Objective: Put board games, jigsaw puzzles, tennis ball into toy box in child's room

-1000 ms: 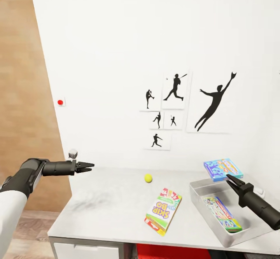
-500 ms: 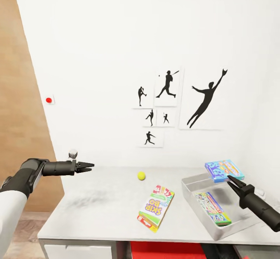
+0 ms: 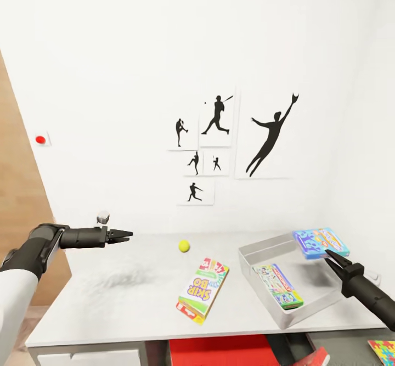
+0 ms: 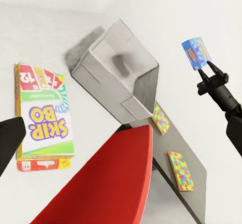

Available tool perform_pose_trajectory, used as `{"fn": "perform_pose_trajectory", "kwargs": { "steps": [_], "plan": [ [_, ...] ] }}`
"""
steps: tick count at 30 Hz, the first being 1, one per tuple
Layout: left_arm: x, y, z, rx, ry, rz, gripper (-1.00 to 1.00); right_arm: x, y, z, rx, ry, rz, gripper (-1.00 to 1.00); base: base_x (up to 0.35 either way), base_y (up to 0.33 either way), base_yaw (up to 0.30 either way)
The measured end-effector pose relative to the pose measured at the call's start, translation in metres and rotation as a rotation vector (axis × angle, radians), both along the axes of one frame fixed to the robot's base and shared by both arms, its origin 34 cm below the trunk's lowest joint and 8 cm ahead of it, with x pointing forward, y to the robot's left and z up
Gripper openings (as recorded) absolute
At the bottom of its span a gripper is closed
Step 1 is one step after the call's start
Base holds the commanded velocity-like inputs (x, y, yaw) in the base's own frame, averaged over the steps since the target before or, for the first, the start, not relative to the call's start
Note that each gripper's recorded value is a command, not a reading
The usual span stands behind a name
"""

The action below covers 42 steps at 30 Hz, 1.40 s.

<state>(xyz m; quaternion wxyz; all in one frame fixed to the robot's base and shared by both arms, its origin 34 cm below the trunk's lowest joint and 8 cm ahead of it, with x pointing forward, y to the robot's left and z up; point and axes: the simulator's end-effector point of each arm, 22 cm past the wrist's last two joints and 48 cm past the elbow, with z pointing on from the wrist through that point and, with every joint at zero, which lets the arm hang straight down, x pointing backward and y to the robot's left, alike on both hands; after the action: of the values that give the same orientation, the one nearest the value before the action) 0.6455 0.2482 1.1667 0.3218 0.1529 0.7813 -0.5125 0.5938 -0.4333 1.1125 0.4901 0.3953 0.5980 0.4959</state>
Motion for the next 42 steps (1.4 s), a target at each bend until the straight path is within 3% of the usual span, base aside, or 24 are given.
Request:
{"fn": "perform_pose_trajectory", "kwargs": {
  "steps": [17,31,42],
  "plan": [
    [0.003,0.001,-0.011,0.001,0.020,0.001,1.00,0.001,-0.004,-0.010,0.002,0.021,-0.010,-1.00,0.006,0.000,-0.173],
    [0.005,0.001,-0.018,0.001,0.032,0.002,1.00,0.001,-0.005,-0.033,0.032,0.064,-0.010,-1.00,0.237,0.000,-0.202],
    [0.005,0.001,-0.018,0.002,0.032,0.001,1.00,0.001,-0.006,-0.034,0.040,0.062,-0.010,-1.00,0.038,0.024,-0.258]
  ]
}}
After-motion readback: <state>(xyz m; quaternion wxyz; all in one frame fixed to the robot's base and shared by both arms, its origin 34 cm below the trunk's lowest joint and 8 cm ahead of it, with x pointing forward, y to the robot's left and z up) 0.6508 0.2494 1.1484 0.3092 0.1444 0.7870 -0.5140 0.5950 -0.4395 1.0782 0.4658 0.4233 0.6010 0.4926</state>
